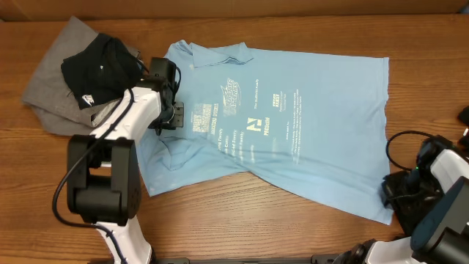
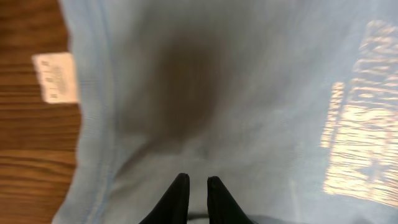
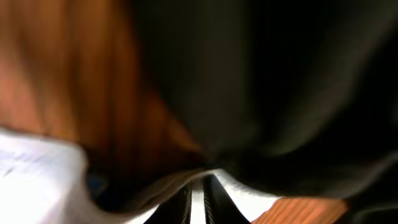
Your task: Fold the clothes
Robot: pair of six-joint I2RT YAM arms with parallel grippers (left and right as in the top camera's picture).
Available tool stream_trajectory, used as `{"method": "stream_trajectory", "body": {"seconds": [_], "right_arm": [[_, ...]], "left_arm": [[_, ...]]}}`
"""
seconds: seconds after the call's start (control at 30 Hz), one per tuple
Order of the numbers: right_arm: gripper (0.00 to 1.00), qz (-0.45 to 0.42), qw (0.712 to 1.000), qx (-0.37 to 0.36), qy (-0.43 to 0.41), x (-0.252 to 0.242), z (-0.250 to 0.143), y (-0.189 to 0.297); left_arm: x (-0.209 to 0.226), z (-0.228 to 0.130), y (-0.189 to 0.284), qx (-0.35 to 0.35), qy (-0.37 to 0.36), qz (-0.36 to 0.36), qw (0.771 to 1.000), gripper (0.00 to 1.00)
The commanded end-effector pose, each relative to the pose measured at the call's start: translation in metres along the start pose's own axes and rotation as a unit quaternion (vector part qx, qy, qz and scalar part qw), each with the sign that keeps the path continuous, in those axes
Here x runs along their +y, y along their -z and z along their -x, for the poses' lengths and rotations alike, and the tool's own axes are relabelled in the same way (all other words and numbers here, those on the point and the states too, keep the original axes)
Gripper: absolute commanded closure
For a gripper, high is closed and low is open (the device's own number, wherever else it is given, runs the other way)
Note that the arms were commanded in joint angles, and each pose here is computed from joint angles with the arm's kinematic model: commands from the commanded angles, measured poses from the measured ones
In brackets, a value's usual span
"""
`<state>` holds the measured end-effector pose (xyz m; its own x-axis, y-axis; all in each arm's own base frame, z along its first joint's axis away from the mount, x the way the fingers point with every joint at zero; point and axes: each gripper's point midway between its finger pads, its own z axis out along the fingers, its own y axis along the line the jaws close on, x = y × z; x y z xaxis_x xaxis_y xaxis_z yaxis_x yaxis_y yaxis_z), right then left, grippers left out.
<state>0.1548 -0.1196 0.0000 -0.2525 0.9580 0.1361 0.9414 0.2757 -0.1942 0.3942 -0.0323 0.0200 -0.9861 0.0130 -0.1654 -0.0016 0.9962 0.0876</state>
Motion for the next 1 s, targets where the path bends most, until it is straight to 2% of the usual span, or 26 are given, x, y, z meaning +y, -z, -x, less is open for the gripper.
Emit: {"method": "stream_trajectory", "body": {"seconds": [0.0, 0.03, 0.07, 0.17, 0.2, 0.27, 0.33, 0.4, 0.57, 0.63, 0.7, 0.83, 0.97], "right_arm": [[0.84, 0.015, 1.000, -0.015, 0.015, 0.006, 0.012, 0.009], [0.79, 0.031, 0.999, -0.005, 0.036, 0.011, 0.008, 0.009], [0.64, 0.055, 0.996, 0.018, 0.069, 0.019, -0.001, 0.010], [0.51, 0.046, 0.996, 0.026, 0.068, 0.014, -0.005, 0.010], [0.49, 0.047, 0.996, 0.025, 0.068, 0.015, -0.004, 0.010], [0.51, 0.045, 0.997, 0.016, 0.060, 0.015, -0.001, 0.010], [0.64, 0.019, 0.999, -0.010, 0.033, 0.007, 0.010, 0.009], [0.66, -0.001, 0.999, -0.046, -0.009, 0.000, 0.026, 0.010], [0.64, 0.024, 0.998, -0.063, -0.012, 0.010, 0.040, 0.023], [0.63, 0.040, 0.998, -0.057, 0.007, 0.017, 0.040, 0.030], [0.60, 0.060, 0.997, -0.048, 0.021, 0.025, 0.038, 0.036], [0.58, 0.078, 0.996, -0.040, 0.028, 0.032, 0.036, 0.045], [0.55, 0.107, 0.993, -0.008, 0.057, 0.040, 0.023, 0.048]], "left_arm": [[-0.004, 0.000, -0.007, 0.009, -0.019, -0.012, 1.000, 0.81], [-0.003, 0.000, -0.008, 0.009, -0.019, -0.010, 1.000, 0.79], [-0.001, 0.001, -0.009, 0.008, -0.018, -0.006, 1.000, 0.77], [0.003, 0.004, -0.010, 0.002, -0.017, 0.005, 1.000, 0.76], [0.004, 0.005, -0.010, 0.000, -0.017, 0.009, 1.000, 0.77], [0.007, 0.008, -0.010, -0.007, -0.016, 0.019, 1.000, 0.78], [0.015, 0.010, -0.011, -0.012, -0.014, 0.037, 0.999, 0.78], [0.022, 0.012, -0.012, -0.013, -0.009, 0.046, 0.999, 0.79], [0.039, 0.009, -0.014, -0.005, 0.005, 0.045, 0.999, 0.80], [0.035, 0.006, -0.012, 0.005, 0.013, 0.011, 1.000, 0.81], [0.017, 0.005, -0.005, 0.012, 0.004, -0.052, 0.999, 0.78], [-0.021, 0.008, 0.027, 0.001, -0.057, -0.158, 0.986, 0.69], [-0.047, 0.002, 0.054, -0.009, -0.120, -0.201, 0.972, 0.64]]}}
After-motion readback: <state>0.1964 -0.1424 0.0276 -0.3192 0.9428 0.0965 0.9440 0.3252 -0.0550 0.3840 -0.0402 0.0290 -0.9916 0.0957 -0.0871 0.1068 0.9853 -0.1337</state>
